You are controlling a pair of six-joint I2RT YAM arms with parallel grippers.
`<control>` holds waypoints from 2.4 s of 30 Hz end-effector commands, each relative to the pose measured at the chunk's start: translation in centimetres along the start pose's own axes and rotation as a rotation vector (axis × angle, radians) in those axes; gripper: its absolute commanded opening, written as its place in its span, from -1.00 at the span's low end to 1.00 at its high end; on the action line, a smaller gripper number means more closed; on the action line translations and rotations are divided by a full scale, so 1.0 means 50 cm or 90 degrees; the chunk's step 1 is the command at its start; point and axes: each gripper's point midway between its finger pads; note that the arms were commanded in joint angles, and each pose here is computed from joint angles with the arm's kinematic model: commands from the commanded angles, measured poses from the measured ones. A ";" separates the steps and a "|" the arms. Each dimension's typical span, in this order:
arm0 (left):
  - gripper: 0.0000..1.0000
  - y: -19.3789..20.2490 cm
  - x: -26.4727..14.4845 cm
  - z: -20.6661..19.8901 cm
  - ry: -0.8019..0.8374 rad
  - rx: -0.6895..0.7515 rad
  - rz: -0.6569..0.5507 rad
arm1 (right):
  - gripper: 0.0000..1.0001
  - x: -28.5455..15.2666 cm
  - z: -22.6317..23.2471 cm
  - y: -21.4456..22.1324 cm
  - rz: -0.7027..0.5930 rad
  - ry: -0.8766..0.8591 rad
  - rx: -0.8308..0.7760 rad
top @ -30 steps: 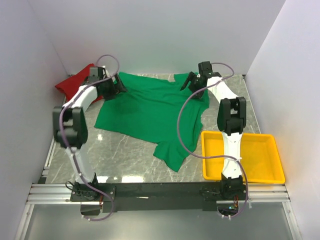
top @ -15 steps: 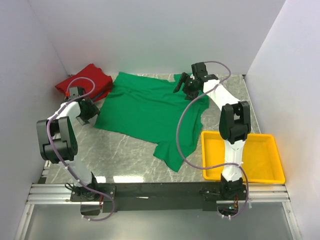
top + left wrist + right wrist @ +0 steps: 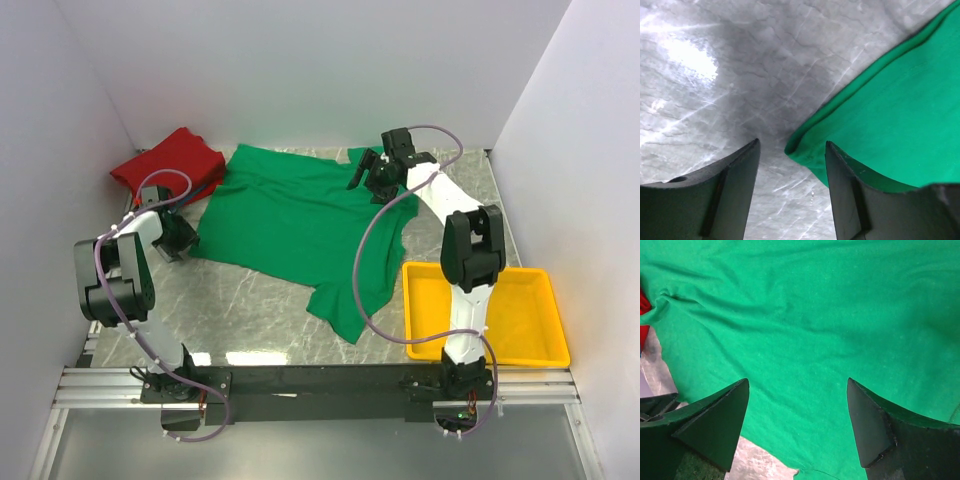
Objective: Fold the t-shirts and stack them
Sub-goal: Flatten the tshirt out
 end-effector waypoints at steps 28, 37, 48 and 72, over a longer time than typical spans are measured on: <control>-0.99 0.096 0.012 -0.023 0.108 0.004 0.086 | 0.68 -0.133 0.065 0.192 0.021 0.040 -0.133; -0.99 0.082 -0.027 -0.033 0.154 -0.021 0.057 | 0.58 -0.198 -0.027 0.378 0.078 0.114 -0.120; -0.99 0.080 -0.044 -0.041 0.185 -0.024 0.029 | 0.23 -0.258 -0.137 0.569 0.152 0.146 -0.094; -0.99 0.060 -0.075 -0.045 0.203 -0.038 0.002 | -0.02 -0.228 -0.161 0.729 0.243 0.149 -0.118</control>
Point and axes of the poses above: each gripper's point midway between its finger pads, its own x axis out along the fingers, its own z axis along the line the jaws close on, y = z × x, and after that the axes turned 1 degree about -x, right-handed
